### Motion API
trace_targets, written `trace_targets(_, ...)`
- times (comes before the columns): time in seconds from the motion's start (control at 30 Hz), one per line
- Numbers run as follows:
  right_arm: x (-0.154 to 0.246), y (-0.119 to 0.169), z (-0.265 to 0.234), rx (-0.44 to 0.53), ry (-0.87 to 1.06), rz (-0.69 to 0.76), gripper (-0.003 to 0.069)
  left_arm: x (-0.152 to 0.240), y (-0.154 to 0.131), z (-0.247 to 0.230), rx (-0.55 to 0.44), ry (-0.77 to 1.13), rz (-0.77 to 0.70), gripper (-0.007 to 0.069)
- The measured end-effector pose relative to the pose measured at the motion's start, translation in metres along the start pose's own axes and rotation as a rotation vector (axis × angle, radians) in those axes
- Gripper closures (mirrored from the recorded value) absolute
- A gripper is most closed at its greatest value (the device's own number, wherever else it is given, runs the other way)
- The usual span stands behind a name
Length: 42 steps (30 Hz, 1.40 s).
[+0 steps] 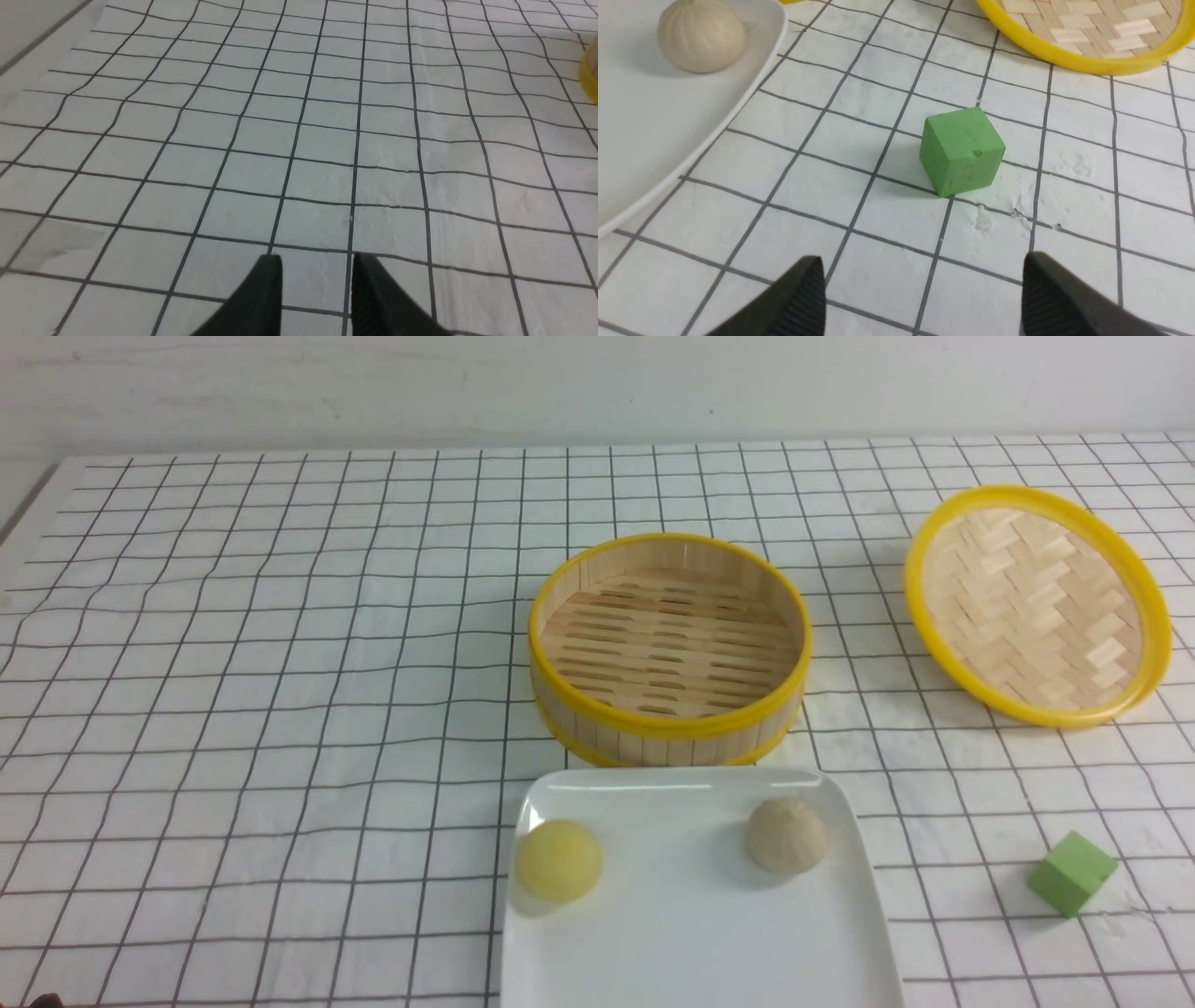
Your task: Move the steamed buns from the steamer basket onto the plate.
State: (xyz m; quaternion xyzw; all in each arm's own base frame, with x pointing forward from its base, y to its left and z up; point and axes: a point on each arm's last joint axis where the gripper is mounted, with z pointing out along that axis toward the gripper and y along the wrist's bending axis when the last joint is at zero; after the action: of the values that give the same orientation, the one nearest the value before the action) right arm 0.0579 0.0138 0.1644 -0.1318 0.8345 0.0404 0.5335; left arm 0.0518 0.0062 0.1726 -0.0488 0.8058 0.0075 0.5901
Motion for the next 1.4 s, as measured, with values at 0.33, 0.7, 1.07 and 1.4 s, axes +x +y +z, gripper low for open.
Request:
trace_targets(0.33, 0.0000, 0.0000, 0.0000, 0.000, 0.000, 0.000, 0.0111, 0.0000, 0.0000, 0.0000, 0.000, 0.000, 0.000, 0.0384)
trace_targets(0.7, 0.0002, 0.0000, 0.0001, 0.000, 0.001, 0.000, 0.0111, 0.0000, 0.0000, 0.0000, 0.000, 0.000, 0.000, 0.0384)
trace_targets(1.07, 0.0002, -0.0001, 0.0001, 0.001, 0.001, -0.003, 0.0111, 0.0000, 0.0000, 0.0000, 0.000, 0.000, 0.000, 0.0384)
trace_targets(1.4, -0.0027, -0.0047, -0.0095, 0.089, -0.124, 0.017, 0.0111, 0.0000, 0.0002, 0.0000, -0.002, 0.000, 0.005, 0.0384)
